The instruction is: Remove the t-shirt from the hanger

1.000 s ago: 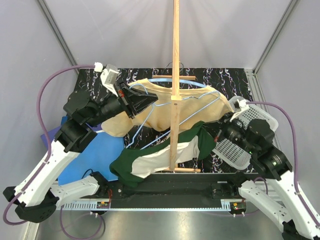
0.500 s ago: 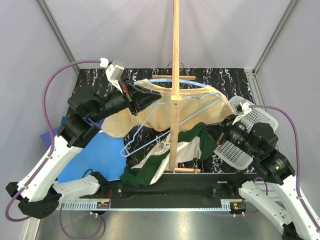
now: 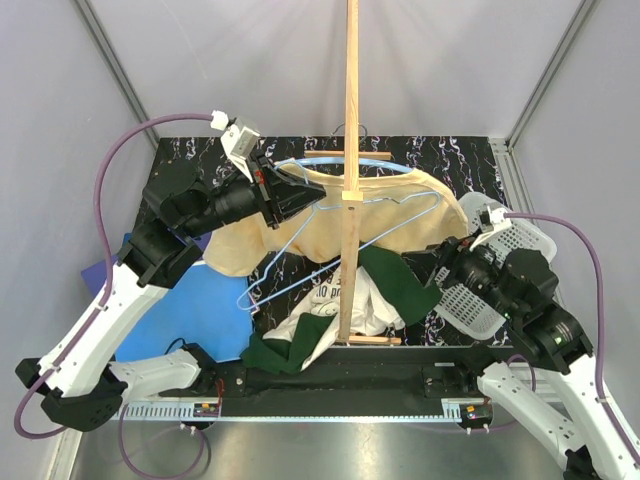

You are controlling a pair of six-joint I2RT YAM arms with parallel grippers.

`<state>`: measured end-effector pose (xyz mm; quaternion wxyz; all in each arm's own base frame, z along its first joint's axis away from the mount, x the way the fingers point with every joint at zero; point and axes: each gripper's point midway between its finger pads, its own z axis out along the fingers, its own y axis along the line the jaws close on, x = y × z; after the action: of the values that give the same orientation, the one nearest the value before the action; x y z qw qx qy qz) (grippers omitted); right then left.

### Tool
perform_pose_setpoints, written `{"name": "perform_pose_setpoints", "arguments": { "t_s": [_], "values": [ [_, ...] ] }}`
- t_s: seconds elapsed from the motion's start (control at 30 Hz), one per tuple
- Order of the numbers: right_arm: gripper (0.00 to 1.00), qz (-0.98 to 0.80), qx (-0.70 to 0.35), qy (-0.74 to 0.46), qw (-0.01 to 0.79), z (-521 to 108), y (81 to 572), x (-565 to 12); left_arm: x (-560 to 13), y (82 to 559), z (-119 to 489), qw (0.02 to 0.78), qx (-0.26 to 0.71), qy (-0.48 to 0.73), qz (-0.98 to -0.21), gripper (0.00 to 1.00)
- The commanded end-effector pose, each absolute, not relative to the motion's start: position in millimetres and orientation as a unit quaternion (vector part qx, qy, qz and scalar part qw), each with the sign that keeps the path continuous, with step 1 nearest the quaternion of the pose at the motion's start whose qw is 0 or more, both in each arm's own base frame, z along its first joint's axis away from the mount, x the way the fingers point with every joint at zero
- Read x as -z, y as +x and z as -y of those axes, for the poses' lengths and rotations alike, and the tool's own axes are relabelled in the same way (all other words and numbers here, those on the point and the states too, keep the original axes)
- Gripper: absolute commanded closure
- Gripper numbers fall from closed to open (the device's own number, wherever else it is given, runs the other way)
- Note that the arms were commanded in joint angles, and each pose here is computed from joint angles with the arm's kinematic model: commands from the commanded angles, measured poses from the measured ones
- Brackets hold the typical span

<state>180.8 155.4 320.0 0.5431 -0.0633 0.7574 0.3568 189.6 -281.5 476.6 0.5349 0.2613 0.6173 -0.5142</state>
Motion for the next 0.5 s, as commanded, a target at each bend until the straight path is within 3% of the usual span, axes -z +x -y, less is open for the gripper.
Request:
{"name": "perform_pose_setpoints", "arguments": {
  "t_s": [0.0,0.27,0.47],
  "values": [
    [0.18,-0.732,-0.337,-0.054,0.590,-134.8,172.6,-346.1,-493.0,174.6,273.7,0.548,0.511,0.296,-0.592,1.00],
    [0.25,-0.662,-0.385,-0.166,0.622,-148.1,134.5,-412.3,-479.6,153.6,279.4,0.501,0.523,0.358,-0.589,1.00],
    [0.27,-0.650,-0.422,-0.267,0.573,-179.4,122.4,-427.5,-480.7,133.0,286.1,0.459,0.552,0.412,-0.562,1.00]
  ]
}}
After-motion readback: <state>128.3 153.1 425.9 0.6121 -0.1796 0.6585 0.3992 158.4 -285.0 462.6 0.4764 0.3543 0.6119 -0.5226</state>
